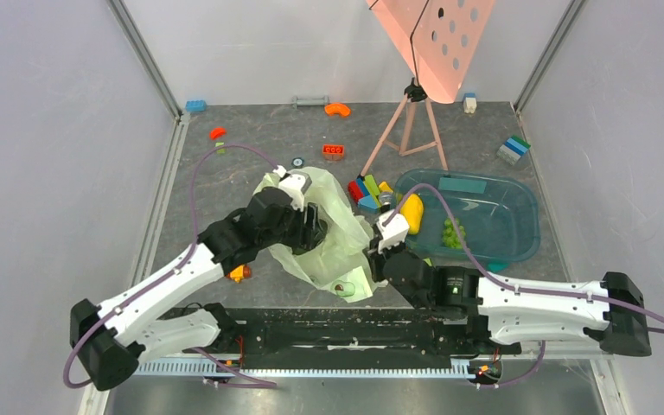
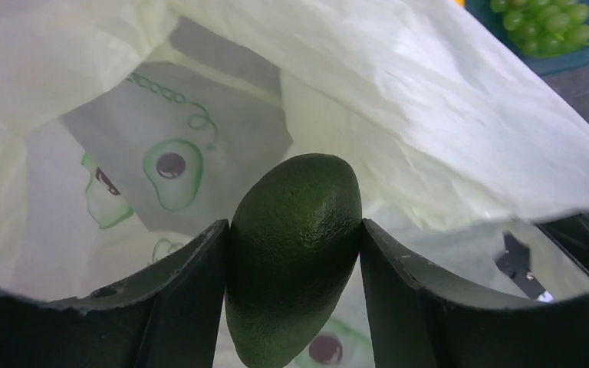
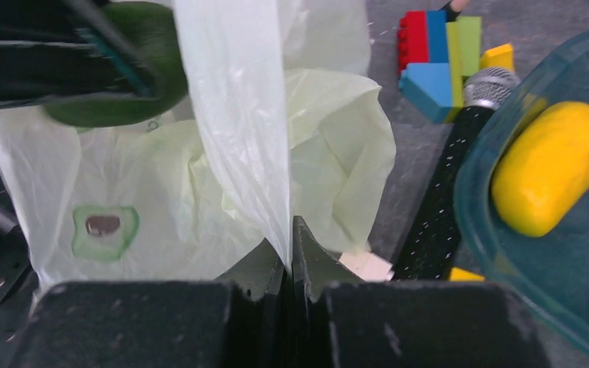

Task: Take the fake fruits out of the plastic bag
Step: Take out the fake fruit from the plastic bag, then place the fake fruit in the bin.

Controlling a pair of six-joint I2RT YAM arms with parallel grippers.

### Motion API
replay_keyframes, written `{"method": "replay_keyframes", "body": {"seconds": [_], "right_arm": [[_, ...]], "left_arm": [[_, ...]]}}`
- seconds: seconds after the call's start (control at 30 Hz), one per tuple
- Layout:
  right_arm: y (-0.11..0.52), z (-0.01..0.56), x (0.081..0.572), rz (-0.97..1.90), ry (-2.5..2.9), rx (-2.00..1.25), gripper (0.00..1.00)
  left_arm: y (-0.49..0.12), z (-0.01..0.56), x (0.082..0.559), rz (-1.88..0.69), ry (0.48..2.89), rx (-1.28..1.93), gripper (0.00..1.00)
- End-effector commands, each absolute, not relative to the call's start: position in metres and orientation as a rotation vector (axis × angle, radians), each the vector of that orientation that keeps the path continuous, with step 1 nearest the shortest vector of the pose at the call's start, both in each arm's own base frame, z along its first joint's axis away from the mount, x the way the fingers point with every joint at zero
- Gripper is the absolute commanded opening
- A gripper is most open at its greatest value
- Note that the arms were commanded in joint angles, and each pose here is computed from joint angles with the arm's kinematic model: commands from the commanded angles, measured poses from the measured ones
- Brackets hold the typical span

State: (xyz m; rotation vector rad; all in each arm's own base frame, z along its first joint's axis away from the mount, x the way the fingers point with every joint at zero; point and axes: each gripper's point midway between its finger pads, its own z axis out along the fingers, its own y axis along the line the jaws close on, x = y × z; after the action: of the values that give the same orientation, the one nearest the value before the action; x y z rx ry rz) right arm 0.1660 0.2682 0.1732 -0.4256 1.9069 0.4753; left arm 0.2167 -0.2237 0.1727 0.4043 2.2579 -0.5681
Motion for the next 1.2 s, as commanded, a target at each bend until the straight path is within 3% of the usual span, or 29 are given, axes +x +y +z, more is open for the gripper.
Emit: {"method": "replay_keyframes", "body": {"seconds": [0.0,0.3,0.67,0.97,1.17], "right_arm": [[0.273,0.191,0.187,0.431,1.868,-0.441,0.03],[0.282,0.171,0.198,0.458,1.862,-0.459,0.02],[0.291,0.136,0.169,0.612,1.838,-0.644,0.00],[0.296,0.110,0.129,0.672,1.761,-0.794,0.00],[0.293,0.092,0.108,0.697,1.709,-0.858,0.00]], "left_arm": [[-0.218,0.212,0.205,-0.652,2.210,0.361,0.55],[-0.204,0.273,0.194,-0.738,2.043,0.304,0.57],[-0.205,0.324,0.203,-0.762,1.944,0.269,0.56],[-0.263,0.351,0.228,-0.908,1.870,0.380,0.54],[-0.314,0.337,0.253,-1.017,1.863,0.457,0.52]]}}
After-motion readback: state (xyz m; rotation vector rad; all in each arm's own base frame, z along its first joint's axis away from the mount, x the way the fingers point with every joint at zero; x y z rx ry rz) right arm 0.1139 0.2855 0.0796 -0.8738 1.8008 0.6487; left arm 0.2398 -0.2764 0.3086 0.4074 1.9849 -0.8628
